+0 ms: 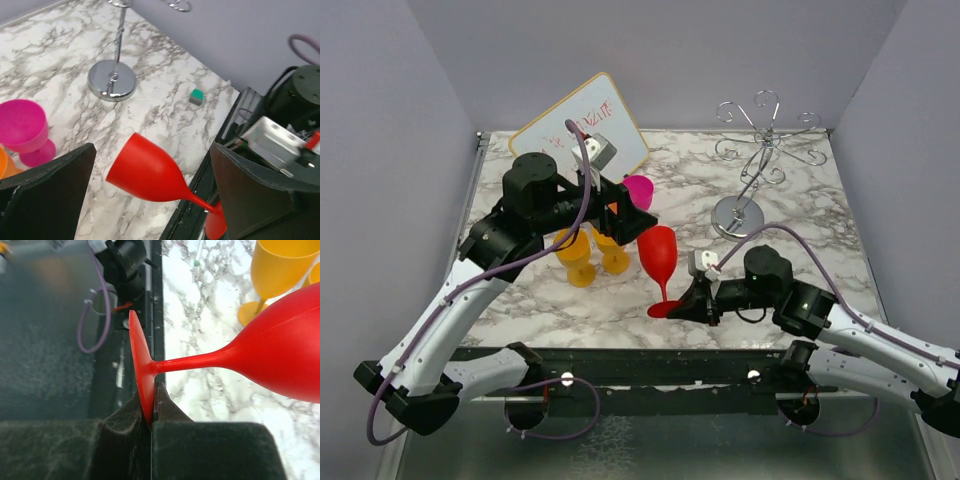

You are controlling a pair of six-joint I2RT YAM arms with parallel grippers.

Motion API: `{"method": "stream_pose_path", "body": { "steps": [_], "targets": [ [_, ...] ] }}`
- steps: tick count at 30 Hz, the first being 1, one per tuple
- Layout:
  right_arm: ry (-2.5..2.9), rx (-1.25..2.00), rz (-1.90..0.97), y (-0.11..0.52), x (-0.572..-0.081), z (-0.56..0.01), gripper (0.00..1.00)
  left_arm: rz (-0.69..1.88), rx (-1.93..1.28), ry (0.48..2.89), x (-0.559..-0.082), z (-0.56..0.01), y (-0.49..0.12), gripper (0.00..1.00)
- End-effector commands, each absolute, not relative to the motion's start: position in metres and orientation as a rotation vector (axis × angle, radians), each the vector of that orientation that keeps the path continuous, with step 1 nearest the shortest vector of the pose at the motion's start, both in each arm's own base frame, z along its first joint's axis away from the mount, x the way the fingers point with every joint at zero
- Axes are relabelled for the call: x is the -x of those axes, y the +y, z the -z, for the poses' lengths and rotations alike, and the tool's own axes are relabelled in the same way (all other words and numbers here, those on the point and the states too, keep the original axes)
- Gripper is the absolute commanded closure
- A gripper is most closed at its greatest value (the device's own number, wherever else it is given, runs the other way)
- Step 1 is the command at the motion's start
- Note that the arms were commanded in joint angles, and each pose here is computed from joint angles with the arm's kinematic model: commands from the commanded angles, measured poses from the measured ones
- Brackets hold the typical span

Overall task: Take the wine glass off the wine glass rack
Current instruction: Place the wine glass at the center of the board.

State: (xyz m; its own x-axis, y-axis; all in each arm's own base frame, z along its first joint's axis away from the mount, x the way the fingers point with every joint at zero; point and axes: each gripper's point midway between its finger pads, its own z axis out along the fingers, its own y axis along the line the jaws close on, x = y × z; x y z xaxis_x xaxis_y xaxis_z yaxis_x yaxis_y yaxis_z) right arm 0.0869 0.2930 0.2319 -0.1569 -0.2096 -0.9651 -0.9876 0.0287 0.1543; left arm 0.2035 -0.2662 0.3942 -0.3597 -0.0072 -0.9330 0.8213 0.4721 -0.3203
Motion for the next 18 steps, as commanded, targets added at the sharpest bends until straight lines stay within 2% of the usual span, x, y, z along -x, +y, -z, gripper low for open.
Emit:
{"method": "stream_pose_path", "body": {
  "steps": [1,6,12,18],
  "targets": [
    [1.305,1.413,-0.941,0.292,-0.106,-0.220,0.99,1.046,-0.752,1.849,-0.217,-0.360,-0.256,0.02],
    [1.106,1.507,-0.820,0.288,-0.107,-0.218,0.99,1.241,-0.947,1.820,-0.196,-0.347,-0.268,0.01],
    [0.900,1.572,-0.759,0.284,-0.098,-0.223,0.99,1.352,-1.067,1.787,-0.190,-0.337,-0.278,0.02],
    [0.887,1.592,-0.711,0.281,-0.102,-0.221,0.99,1.445,-1.120,1.780,-0.189,-0.332,-0.287,0.12]
  ]
}}
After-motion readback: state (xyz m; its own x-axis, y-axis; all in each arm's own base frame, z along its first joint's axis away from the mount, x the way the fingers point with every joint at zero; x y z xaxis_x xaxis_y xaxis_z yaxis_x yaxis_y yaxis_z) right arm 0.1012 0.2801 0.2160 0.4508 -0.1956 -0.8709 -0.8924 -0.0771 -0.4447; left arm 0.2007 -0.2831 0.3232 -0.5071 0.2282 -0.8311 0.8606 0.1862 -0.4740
